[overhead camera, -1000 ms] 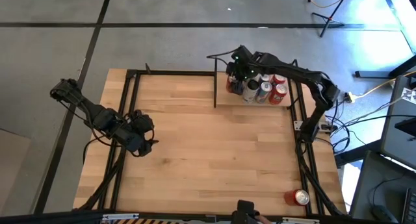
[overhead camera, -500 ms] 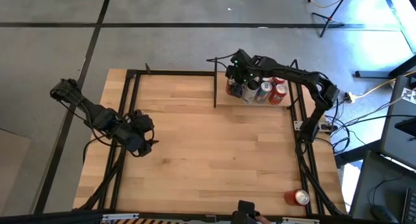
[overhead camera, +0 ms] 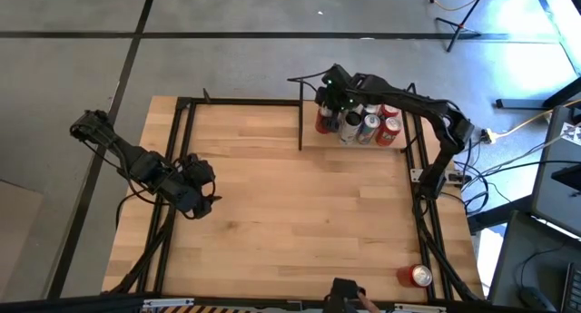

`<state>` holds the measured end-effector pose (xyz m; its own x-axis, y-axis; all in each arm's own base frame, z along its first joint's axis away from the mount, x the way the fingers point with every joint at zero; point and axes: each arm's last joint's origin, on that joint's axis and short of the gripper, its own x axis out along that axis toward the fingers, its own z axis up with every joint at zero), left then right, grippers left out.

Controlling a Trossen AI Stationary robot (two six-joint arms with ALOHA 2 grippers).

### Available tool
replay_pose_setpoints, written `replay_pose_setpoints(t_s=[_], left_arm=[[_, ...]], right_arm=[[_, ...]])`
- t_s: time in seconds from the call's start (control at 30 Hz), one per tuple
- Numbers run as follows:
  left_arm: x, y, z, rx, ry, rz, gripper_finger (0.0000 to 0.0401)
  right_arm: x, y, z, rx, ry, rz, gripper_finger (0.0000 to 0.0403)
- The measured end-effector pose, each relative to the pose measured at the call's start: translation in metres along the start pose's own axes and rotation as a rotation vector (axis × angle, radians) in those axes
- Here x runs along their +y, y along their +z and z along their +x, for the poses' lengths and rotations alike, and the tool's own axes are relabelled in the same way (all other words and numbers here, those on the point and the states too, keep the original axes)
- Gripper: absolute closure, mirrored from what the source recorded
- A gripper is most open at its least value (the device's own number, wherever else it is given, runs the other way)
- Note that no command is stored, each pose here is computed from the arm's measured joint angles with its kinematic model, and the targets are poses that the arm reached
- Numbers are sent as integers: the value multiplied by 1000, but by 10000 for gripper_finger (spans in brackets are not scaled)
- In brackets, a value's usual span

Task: Place canned beverage on shelf
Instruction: Put the top red soda can on the shelf, then put the red soda can on the shelf aligned with the other red soda can

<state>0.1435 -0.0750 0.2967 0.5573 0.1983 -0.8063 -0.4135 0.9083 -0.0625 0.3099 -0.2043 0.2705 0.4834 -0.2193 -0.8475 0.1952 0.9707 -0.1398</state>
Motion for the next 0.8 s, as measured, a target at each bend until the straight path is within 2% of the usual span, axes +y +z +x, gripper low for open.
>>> replay_pose_setpoints(t_s=[0.17,0.33,0.47,0.63,0.7,0.8], left_arm=[[0,0,0,0,0,0,76],[0,0,0,0,0,0,76],[0,0,0,-1,0,0,76],[0,0,0,-3,-4,-2,76],[-1,1,0,-9,-11,-7,76],[-3,2,0,-23,-28,-18,76]], right_arm=[[4,21,-31,8,9,-22,65],[35,51,-82,-2,62,-17,80],[81,66,-121,14,170,62,84],[156,65,-154,75,344,129,84],[184,58,-168,84,354,142,84],[219,39,-185,124,300,171,84]])
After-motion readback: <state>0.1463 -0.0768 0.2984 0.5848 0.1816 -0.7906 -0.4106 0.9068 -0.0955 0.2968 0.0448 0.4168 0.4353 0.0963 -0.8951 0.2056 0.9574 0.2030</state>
